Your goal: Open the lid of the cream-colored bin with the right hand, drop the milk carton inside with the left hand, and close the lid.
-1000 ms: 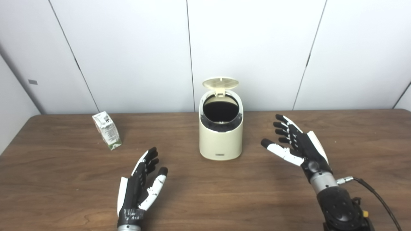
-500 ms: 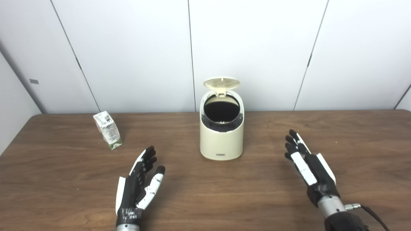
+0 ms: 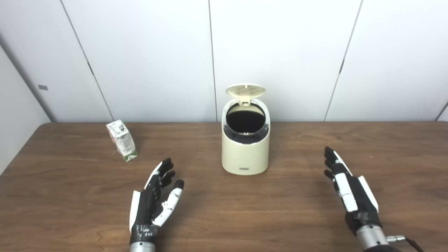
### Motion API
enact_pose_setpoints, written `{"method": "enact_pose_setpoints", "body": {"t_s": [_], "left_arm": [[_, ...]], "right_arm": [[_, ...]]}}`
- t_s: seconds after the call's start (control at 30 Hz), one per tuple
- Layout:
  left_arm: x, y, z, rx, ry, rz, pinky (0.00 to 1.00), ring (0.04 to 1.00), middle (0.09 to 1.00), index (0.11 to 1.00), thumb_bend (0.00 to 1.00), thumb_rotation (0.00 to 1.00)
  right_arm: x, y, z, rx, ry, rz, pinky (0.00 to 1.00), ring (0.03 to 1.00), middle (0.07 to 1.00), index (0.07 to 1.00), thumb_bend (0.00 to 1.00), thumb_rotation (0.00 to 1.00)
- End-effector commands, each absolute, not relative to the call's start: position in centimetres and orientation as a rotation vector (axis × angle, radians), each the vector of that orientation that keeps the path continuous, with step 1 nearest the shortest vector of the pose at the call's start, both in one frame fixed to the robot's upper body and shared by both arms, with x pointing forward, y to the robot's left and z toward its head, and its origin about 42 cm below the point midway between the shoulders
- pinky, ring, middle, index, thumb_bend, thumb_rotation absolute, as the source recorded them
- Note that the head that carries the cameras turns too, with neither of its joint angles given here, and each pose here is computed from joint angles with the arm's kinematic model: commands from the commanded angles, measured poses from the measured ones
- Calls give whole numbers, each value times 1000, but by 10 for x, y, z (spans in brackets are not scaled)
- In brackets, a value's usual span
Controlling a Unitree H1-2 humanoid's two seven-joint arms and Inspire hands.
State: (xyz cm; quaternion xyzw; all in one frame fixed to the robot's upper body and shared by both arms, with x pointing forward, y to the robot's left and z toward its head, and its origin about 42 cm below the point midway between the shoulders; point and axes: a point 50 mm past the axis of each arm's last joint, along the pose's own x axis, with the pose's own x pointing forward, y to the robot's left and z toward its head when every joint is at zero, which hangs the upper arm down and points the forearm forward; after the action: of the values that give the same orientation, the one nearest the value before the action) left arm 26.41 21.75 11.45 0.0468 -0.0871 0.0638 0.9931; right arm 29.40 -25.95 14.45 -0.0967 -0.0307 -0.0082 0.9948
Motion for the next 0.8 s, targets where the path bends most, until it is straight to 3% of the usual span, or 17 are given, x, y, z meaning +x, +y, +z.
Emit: {"method": "enact_pose_setpoints", "body": {"t_s": [0.0, 0.13, 0.23, 0.4, 0.57, 0.67, 0.77], "left_arm": [[255, 224, 105, 89, -139, 141, 787, 863, 897, 941, 573, 495], [253, 229, 122, 110, -150, 148, 807, 887, 917, 965, 633, 508], [251, 235, 135, 136, -158, 187, 886, 910, 921, 965, 655, 460], [253, 250, 149, 192, -181, 252, 797, 876, 906, 948, 715, 319], [264, 267, 164, 248, -204, 319, 754, 837, 893, 942, 777, 294], [271, 275, 173, 283, -219, 359, 752, 834, 888, 941, 807, 266], [277, 284, 180, 343, -240, 407, 823, 853, 894, 935, 833, 272]], "right_arm": [[297, -268, 157, -205, -156, -20, 930, 971, 967, 949, 559, 1000], [298, -280, 152, -173, -141, 13, 947, 981, 982, 981, 535, 1000], [296, -284, 154, -171, -127, 31, 943, 973, 974, 987, 537, 988], [293, -282, 162, -149, -114, 34, 866, 947, 945, 950, 597, 950], [292, -282, 167, -106, -120, 39, 796, 911, 914, 922, 647, 874], [291, -282, 168, -96, -128, 53, 735, 878, 889, 903, 668, 836], [292, -283, 168, -93, -126, 56, 712, 862, 875, 891, 712, 816]]}}
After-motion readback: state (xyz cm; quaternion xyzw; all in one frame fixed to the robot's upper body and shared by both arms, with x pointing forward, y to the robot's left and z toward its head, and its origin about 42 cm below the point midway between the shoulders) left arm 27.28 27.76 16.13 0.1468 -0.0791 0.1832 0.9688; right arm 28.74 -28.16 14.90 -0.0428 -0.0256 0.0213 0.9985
